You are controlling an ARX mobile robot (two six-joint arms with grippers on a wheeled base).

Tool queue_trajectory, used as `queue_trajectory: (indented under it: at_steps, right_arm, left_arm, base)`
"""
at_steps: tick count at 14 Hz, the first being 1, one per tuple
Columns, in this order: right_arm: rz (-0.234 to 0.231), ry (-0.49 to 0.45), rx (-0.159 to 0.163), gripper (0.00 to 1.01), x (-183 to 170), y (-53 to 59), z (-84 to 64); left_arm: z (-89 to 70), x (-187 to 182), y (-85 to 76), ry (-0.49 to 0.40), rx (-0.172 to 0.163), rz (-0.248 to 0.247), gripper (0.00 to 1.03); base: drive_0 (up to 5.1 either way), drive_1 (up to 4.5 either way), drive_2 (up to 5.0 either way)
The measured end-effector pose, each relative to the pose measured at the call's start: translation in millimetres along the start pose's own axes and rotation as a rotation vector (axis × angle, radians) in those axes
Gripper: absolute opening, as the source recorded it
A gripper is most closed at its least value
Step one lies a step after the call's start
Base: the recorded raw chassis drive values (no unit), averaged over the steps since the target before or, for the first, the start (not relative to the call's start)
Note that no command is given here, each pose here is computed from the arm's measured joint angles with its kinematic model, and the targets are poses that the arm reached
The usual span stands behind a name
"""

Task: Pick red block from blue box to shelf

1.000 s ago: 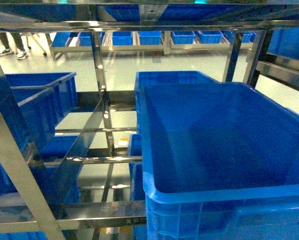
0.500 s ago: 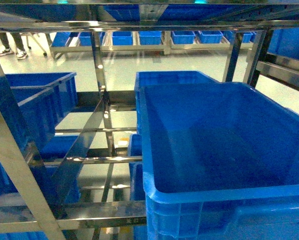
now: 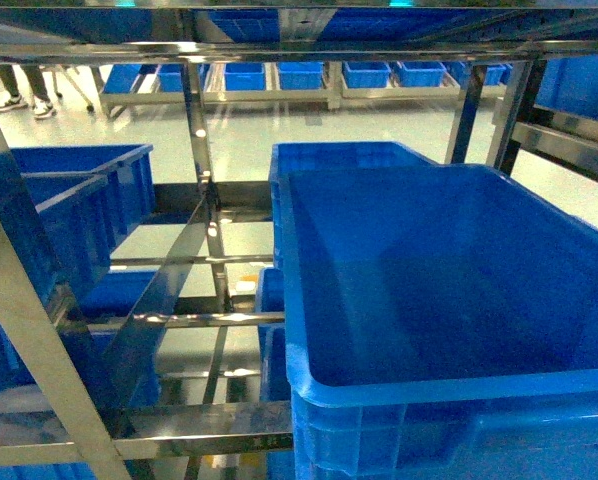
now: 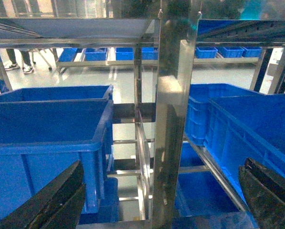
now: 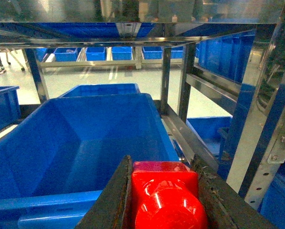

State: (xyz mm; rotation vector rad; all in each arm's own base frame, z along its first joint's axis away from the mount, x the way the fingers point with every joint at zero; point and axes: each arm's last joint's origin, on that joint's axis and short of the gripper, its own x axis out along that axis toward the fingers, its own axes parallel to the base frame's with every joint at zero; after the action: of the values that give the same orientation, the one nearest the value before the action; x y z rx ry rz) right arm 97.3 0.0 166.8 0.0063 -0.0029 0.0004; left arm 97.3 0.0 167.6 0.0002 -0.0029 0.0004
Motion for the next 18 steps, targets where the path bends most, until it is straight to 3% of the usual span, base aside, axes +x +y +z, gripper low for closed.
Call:
queue_trajectory:
  at_steps: [6, 8, 9, 12, 13, 15, 16, 17, 18]
  right_arm:
    - [0.0, 0.0, 0.0, 0.28, 0.0, 0.0, 0.0]
    - [-0.063, 0.237, -0.091, 0.28, 4.5, 3.4, -3.9]
    - [-0.067, 0.273, -0.098, 0.28, 9.5, 3.3, -0.8]
    - [-0.046, 0.312, -0.049, 0.28, 42.9, 3.5, 19.4]
    - [-0.013, 0.314, -0.034, 0.28, 61.8, 7.7, 24.3]
    - [0.1, 0.296, -0.001, 0.28, 113.8, 29.3, 37.2]
    - [0.152, 0.333, 0.013, 0.28, 138.0, 43.6, 34.5]
    - [0.178, 0.375, 0.008, 0.28, 159.5, 57.4, 24.2]
    - [0.168, 0.396, -0.012, 0.4, 177.7, 68.3, 9.7]
  left_arm:
    - [0.0, 0.0, 0.0, 0.0, 0.0, 0.0, 0.98]
    - [0.0, 0.0, 0.0, 0.0, 0.0, -0.001, 0.98]
    - [0.0, 0.0, 0.0, 0.0, 0.0, 0.0, 0.98]
    - [0.0, 0.0, 0.0, 0.0, 0.0, 0.0, 0.98]
    - [0.0, 0.0, 0.0, 0.0, 0.0, 0.0, 0.98]
    - [0.0, 0.0, 0.0, 0.0, 0.0, 0.0, 0.98]
    - [0.0, 0.0, 0.0, 0.0, 0.0, 0.0, 0.98]
    - [0.0, 0.0, 0.0, 0.0, 0.0, 0.0, 0.98]
    - [0.0, 0.0, 0.0, 0.0, 0.0, 0.0, 0.98]
  base:
    - [0.0, 0.0, 0.0]
    - [0.0, 0.0, 0.0]
    - [0.0, 0.0, 0.0]
    - [0.0, 0.0, 0.0]
    - [0.0, 0.0, 0.0]
    - [0.0, 0.0, 0.0]
    - [0.0, 0.0, 0.0]
    - [0.0, 0.0, 0.0]
    - [0.0, 0.0, 0.0]
